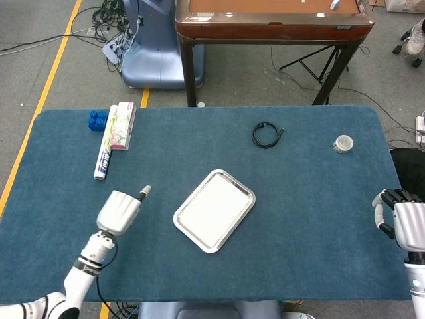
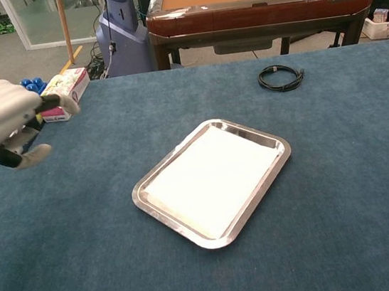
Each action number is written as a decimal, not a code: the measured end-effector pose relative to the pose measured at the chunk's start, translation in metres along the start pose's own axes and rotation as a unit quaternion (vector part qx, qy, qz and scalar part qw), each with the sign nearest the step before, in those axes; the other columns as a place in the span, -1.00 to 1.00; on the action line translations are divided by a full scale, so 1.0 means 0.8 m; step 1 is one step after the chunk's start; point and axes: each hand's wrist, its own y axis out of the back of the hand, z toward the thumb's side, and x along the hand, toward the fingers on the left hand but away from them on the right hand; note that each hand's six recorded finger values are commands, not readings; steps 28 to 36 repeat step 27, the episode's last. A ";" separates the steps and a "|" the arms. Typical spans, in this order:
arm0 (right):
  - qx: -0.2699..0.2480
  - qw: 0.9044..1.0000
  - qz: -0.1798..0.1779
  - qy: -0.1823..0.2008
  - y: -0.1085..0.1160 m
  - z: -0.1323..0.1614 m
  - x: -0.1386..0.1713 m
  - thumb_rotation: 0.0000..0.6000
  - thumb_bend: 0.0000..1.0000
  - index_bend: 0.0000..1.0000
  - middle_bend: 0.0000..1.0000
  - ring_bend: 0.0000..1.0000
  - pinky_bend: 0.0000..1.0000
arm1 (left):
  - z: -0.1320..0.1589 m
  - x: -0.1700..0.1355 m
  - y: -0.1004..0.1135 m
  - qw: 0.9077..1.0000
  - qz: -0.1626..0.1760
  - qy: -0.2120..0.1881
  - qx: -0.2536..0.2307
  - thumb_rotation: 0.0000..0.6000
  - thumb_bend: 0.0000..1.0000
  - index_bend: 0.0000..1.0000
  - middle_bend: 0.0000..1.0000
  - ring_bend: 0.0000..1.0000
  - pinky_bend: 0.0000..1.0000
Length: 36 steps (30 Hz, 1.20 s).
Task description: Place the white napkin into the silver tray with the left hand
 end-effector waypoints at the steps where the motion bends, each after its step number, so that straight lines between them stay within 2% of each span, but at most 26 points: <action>1: 0.001 1.000 0.001 0.000 -0.001 0.000 0.000 1.00 -0.03 0.11 -0.02 -0.26 -0.09 | -0.017 -0.009 0.001 1.000 0.000 0.013 0.003 1.00 -0.30 -0.72 0.06 0.40 0.91; 6: 0.005 1.000 0.007 0.003 -0.007 0.004 0.000 1.00 -0.03 0.10 -0.02 -0.26 -0.09 | -0.072 -0.052 -0.003 0.998 -0.020 0.058 -0.002 1.00 -0.30 -0.76 -0.40 -0.15 0.35; 9: 0.007 1.000 0.008 0.005 -0.009 0.005 0.001 1.00 -0.03 0.11 -0.02 -0.26 -0.09 | -0.092 -0.077 -0.007 0.996 -0.046 0.075 -0.026 1.00 -0.30 -0.78 -0.47 -0.39 0.05; 11: 0.009 1.000 0.008 0.005 -0.010 0.006 0.001 1.00 -0.03 0.11 -0.02 -0.26 -0.09 | -0.105 -0.098 -0.012 0.993 -0.065 0.089 -0.034 1.00 -0.30 -0.76 -0.47 -0.46 -0.05; 13: 0.010 1.000 0.009 0.005 -0.011 0.006 0.001 1.00 -0.03 0.11 -0.02 -0.26 -0.09 | -0.114 -0.121 -0.019 0.991 -0.078 0.105 -0.041 1.00 -0.30 -0.74 -0.47 -0.47 -0.08; 16: 0.014 1.000 0.010 0.004 -0.013 0.006 0.001 1.00 -0.03 0.11 -0.02 -0.26 -0.09 | -0.127 -0.152 -0.023 0.987 -0.077 0.131 -0.052 1.00 -0.30 -0.67 -0.47 -0.47 -0.09; 22: 0.018 1.000 0.018 0.009 -0.020 0.010 0.001 1.00 -0.03 0.11 -0.02 -0.26 -0.09 | -0.152 -0.190 -0.021 0.982 -0.040 0.174 -0.064 1.00 -0.30 -0.60 -0.47 -0.47 -0.10; 26: 0.017 1.000 0.018 0.009 -0.019 0.010 0.001 1.00 -0.03 0.11 -0.02 -0.26 -0.09 | -0.157 -0.192 -0.018 0.981 -0.026 0.180 -0.063 1.00 -0.30 -0.58 -0.46 -0.47 -0.10; 36: 0.016 1.000 0.017 0.009 -0.018 0.010 0.001 1.00 -0.03 0.11 -0.02 -0.26 -0.09 | -0.158 -0.193 -0.019 0.981 -0.026 0.181 -0.063 1.00 -0.30 -0.58 -0.46 -0.47 -0.10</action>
